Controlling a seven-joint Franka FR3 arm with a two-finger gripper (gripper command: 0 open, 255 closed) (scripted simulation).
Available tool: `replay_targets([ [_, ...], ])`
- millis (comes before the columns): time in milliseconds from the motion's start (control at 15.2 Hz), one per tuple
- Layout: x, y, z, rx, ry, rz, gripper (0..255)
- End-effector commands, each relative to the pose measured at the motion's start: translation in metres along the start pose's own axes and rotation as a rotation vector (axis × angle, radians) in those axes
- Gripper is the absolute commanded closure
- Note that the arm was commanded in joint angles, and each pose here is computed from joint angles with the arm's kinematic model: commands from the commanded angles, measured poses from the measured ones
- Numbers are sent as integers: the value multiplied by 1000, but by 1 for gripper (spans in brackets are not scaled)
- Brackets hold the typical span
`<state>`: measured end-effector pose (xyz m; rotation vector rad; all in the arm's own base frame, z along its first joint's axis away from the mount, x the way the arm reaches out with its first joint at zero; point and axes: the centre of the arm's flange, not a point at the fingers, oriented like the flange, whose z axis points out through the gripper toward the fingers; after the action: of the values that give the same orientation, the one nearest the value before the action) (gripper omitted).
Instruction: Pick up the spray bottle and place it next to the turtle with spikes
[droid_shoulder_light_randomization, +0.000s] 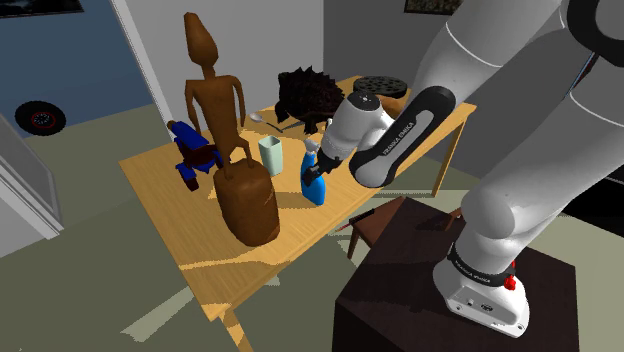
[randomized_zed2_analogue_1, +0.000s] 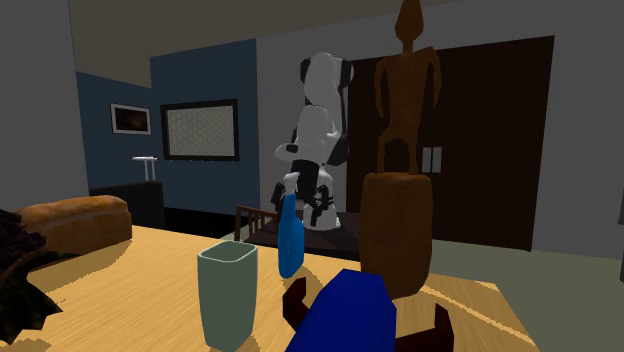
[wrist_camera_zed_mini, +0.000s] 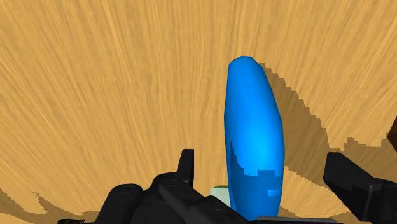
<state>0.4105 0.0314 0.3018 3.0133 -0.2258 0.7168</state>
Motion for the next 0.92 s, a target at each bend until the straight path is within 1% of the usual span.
replay_targets([
  [0, 0, 0, 2, 1, 1, 0, 0],
  [396, 0, 0, 2, 1, 1, 0, 0],
  [462, 0, 0, 2, 1, 1, 0, 255],
  [858, 0, 0, 2, 1, 1, 0, 255],
])
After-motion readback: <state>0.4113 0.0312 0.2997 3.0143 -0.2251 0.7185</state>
